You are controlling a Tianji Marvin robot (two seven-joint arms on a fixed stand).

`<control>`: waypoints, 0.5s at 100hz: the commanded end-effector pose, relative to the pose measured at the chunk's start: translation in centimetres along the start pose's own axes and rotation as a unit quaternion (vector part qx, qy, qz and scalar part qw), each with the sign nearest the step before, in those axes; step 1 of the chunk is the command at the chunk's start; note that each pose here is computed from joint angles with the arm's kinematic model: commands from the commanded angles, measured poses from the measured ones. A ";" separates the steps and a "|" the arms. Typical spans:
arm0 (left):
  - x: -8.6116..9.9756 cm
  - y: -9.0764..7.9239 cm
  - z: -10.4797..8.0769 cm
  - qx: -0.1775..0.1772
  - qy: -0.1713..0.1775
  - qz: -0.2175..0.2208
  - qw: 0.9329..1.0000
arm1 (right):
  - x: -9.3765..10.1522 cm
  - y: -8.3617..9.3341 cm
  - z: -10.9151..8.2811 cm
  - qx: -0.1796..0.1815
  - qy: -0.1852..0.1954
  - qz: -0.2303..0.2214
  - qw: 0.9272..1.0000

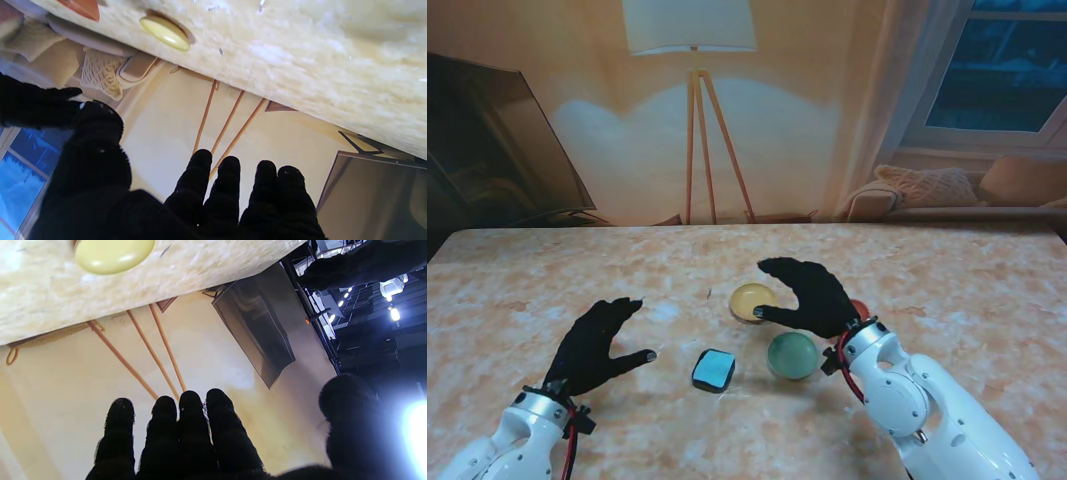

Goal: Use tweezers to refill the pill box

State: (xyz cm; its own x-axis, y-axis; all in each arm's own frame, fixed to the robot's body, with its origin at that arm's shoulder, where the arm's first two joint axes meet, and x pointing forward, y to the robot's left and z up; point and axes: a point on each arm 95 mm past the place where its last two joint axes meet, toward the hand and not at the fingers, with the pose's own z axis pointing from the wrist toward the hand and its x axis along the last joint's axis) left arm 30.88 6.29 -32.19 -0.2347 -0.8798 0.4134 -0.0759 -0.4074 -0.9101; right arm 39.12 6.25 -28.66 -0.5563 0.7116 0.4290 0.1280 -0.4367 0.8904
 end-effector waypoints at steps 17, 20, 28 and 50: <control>0.5 -1.1 -1.5 0.025 -0.004 -0.025 0.999 | -1.5 -0.2 -3.5 0.008 0.000 0.005 1.000; 0.5 -1.1 -1.7 0.025 -0.004 -0.026 0.999 | -1.7 -0.4 -3.9 0.008 0.000 0.006 1.000; 0.4 -1.1 -2.0 0.021 -0.006 -0.026 0.999 | -2.2 -0.9 -5.0 0.013 -0.001 0.009 1.000; 0.0 -0.5 -2.2 0.018 -0.007 -0.035 0.999 | -3.2 -2.3 -6.8 0.014 -0.013 0.020 1.000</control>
State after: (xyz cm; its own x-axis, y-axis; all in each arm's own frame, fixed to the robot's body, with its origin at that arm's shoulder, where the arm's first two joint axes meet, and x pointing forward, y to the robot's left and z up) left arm 29.01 7.15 -31.18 -0.2214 -0.8563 0.4666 -0.0356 -0.4710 -0.8814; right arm 35.79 1.41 -31.59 -0.5489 0.7025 0.4530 0.1420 -0.4557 0.8787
